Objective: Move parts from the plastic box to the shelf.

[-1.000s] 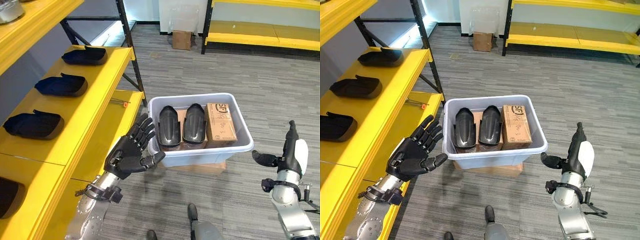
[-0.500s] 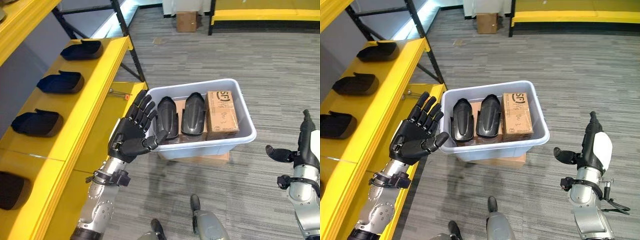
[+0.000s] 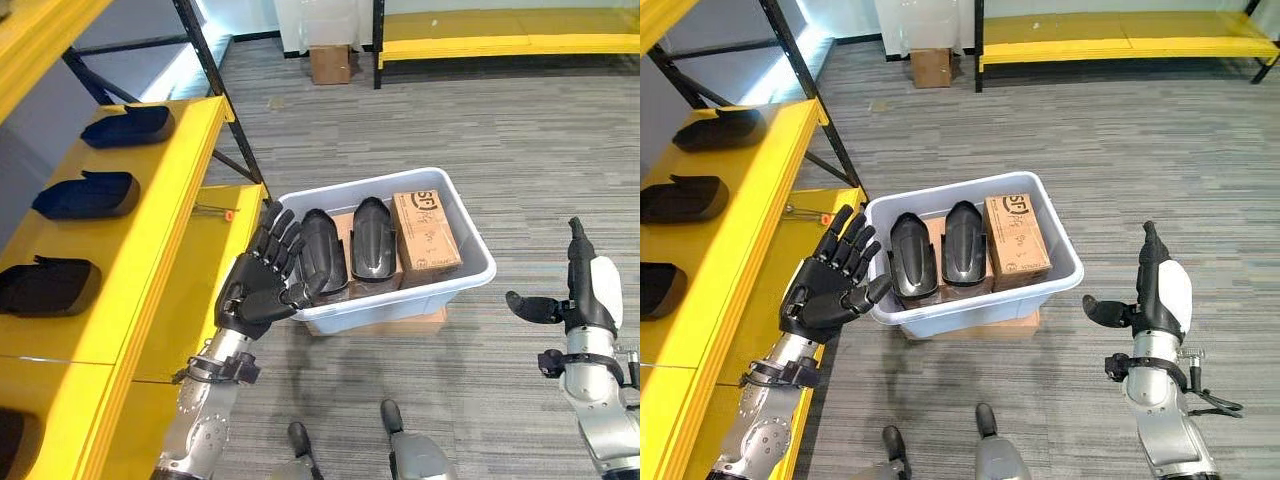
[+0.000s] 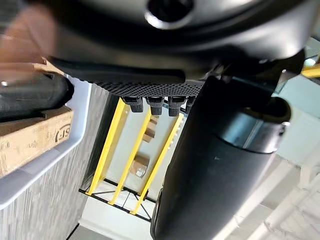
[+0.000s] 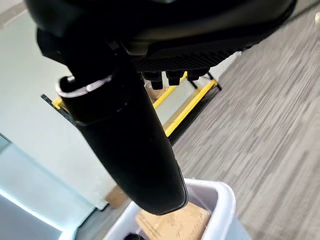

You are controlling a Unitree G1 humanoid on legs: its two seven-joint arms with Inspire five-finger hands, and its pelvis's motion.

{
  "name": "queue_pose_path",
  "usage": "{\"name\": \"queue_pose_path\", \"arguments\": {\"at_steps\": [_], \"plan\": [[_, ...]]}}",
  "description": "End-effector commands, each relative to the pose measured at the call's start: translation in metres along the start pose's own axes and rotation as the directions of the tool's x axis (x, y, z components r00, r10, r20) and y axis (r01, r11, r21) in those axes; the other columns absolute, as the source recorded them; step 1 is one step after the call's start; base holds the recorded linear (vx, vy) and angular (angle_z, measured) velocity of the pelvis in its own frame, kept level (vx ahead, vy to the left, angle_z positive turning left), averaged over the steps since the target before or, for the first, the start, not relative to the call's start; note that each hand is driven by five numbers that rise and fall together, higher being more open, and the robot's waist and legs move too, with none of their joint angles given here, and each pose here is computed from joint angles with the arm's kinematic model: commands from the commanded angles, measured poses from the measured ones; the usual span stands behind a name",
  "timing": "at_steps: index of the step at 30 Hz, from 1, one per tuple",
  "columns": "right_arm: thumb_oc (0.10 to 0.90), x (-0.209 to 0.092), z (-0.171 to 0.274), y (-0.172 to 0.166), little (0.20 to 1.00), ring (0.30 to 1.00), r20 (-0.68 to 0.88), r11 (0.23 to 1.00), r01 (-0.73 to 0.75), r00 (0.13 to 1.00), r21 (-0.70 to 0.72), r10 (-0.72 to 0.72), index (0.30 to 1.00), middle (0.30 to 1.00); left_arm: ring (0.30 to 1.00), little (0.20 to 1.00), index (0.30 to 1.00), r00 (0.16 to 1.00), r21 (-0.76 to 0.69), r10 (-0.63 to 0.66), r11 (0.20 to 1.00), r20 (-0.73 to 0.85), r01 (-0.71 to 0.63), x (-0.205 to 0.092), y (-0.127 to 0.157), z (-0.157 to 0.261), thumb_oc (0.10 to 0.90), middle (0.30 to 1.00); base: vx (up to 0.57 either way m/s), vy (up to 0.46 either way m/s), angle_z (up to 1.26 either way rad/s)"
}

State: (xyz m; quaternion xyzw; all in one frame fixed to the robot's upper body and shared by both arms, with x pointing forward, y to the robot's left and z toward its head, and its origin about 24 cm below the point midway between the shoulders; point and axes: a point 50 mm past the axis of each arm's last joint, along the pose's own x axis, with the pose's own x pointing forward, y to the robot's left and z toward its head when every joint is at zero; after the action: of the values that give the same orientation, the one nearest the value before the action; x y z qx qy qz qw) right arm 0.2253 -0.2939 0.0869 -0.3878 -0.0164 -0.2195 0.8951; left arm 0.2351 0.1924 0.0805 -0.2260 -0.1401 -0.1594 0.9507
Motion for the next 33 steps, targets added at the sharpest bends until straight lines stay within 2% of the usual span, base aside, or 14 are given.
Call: {"name": "queue_pose_path", "arguments": {"at_steps": [1,8,15,20,22,24,33], "plan": [[0.9,0.019,0.05,-0.026,1.0,1.0,0.243,0.988,0.144,0.958,0.058,-0.153,1.0,1.0,1.0,1.0,1.0,0.975,0.105,-0.113,0.99,0.191,0.094,0.008,-0.009,0.045,0.9,1.0,0.06,-0.006,0.13],[0.9,0.017,0.052,-0.02,1.0,1.0,0.232,0.987,0.137,0.961,0.084,-0.153,1.0,1.0,1.0,1.0,1.0,0.976,0.116,-0.131,0.987,0.174,0.112,0.006,-0.012,0.046,0.9,1.0,0.05,-0.028,0.16],[0.9,0.023,0.067,-0.022,1.0,1.0,0.333,0.989,0.147,0.931,0.031,-0.149,1.0,1.0,1.0,1.0,1.0,0.976,0.126,-0.159,0.982,0.151,0.14,0.007,-0.014,0.046,0.9,1.0,0.01,-0.023,0.09],[0.9,0.032,0.095,-0.038,1.0,1.0,0.478,0.98,0.198,0.862,-0.01,-0.17,1.0,1.0,1.0,1.0,1.0,0.976,0.114,-0.174,0.981,0.129,0.16,0.009,-0.014,0.046,0.9,1.0,0.02,-0.035,0.02],[0.9,0.042,0.131,-0.055,1.0,1.0,0.593,0.972,0.232,0.786,-0.018,-0.177,1.0,1.0,1.0,1.0,1.0,0.974,0.098,-0.198,0.977,0.106,0.188,0.011,-0.016,0.044,0.9,1.0,0.02,-0.053,0.13],[0.9,0.044,0.145,-0.058,1.0,1.0,0.627,0.975,0.218,0.765,-0.032,-0.151,1.0,1.0,1.0,1.0,1.0,0.974,0.091,-0.206,0.976,0.098,0.198,0.011,-0.016,0.043,0.9,1.0,0.01,-0.016,0.08],[0.9,0.052,0.178,-0.048,1.0,1.0,0.653,0.988,0.145,0.753,-0.051,-0.077,1.0,1.0,1.0,1.0,1.0,0.962,0.064,-0.264,0.964,0.071,0.26,0.018,-0.026,0.037,0.9,1.0,-0.01,0.009,0.09]]}}
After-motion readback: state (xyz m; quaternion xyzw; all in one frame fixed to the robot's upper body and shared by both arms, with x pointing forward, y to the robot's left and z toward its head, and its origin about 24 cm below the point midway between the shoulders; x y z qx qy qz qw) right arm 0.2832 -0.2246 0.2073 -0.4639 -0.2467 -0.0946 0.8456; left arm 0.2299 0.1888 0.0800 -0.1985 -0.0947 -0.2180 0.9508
